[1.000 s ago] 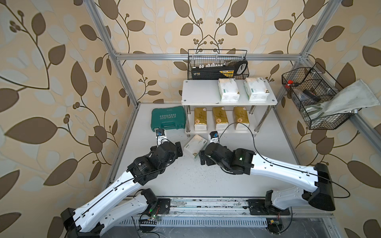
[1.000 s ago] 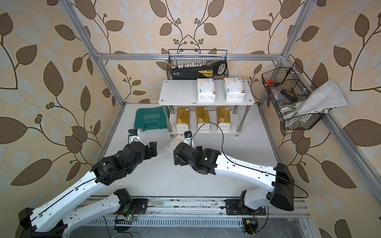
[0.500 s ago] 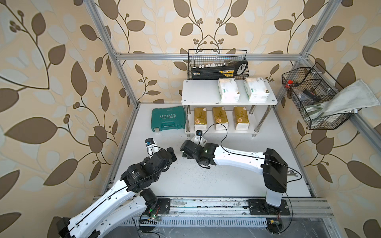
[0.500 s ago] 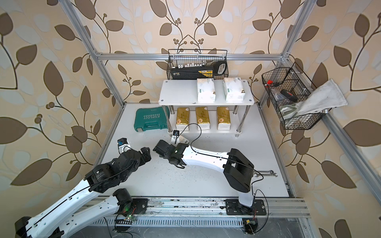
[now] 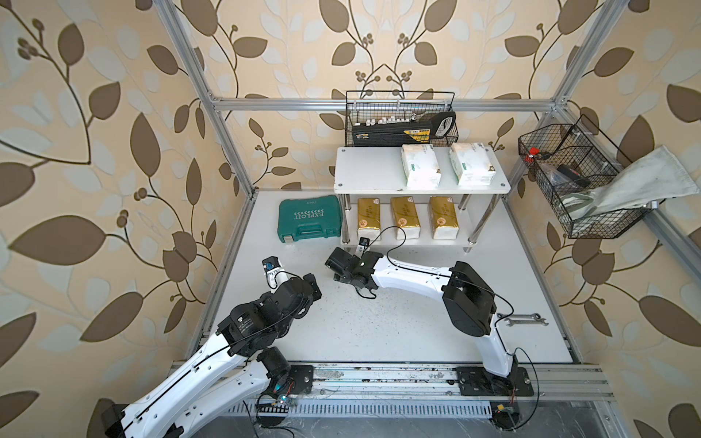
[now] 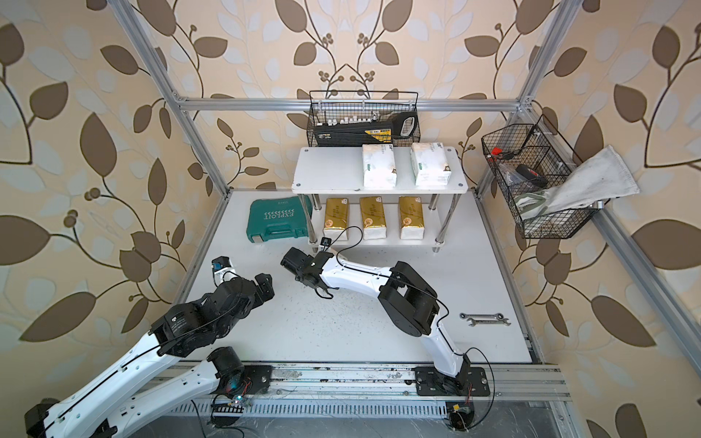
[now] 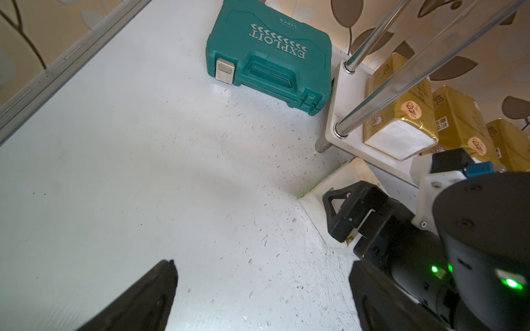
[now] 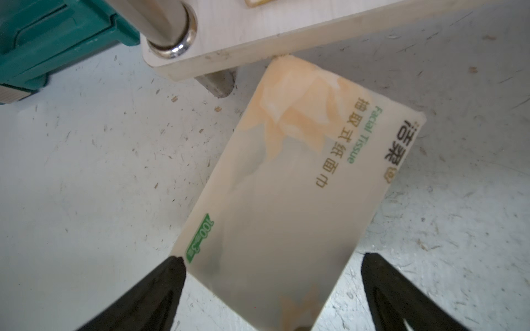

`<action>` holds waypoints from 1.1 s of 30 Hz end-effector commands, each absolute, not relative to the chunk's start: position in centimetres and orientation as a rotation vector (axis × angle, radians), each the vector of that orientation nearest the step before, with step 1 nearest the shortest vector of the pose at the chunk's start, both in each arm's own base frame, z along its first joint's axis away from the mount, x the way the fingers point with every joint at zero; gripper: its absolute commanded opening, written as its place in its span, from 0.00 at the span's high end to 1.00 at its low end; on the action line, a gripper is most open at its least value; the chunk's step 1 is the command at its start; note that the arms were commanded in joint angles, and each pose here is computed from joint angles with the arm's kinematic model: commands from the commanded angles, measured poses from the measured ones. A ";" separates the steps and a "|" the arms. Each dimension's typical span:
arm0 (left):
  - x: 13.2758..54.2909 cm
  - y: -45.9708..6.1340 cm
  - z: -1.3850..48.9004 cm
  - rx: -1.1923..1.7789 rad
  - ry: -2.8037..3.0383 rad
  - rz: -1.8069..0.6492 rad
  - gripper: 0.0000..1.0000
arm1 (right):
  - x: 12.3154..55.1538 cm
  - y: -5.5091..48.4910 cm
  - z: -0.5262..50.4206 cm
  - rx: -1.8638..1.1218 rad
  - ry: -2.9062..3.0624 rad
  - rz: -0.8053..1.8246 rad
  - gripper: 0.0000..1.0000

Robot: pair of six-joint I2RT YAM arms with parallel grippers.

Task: Place the tissue boxes on the shelf by color
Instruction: Adjust the box of tissues at the center of the board.

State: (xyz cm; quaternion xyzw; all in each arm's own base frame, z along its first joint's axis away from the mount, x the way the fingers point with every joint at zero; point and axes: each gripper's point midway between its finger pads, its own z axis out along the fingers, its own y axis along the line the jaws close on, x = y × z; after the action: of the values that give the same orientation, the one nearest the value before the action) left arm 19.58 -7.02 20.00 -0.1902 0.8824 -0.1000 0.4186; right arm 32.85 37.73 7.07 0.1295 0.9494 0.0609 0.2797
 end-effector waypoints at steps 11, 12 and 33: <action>19.9 -7.3 21.6 -0.474 2.190 -0.283 0.01 | 33.7 38.5 3.9 0.357 2.638 0.148 0.01; 20.0 -7.3 21.6 -0.473 2.191 -0.285 0.01 | 33.5 38.1 3.7 0.357 2.643 0.140 0.01; 22.1 -11.2 23.1 -0.390 2.180 -0.392 0.01 | 28.4 30.3 10.7 0.090 2.542 0.264 0.01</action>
State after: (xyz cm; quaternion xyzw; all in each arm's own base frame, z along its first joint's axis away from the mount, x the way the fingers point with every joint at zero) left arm 21.27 -10.41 20.69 -0.1608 0.8881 -0.1316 0.4099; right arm 28.37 29.66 8.76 0.0823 0.9570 0.0805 0.2662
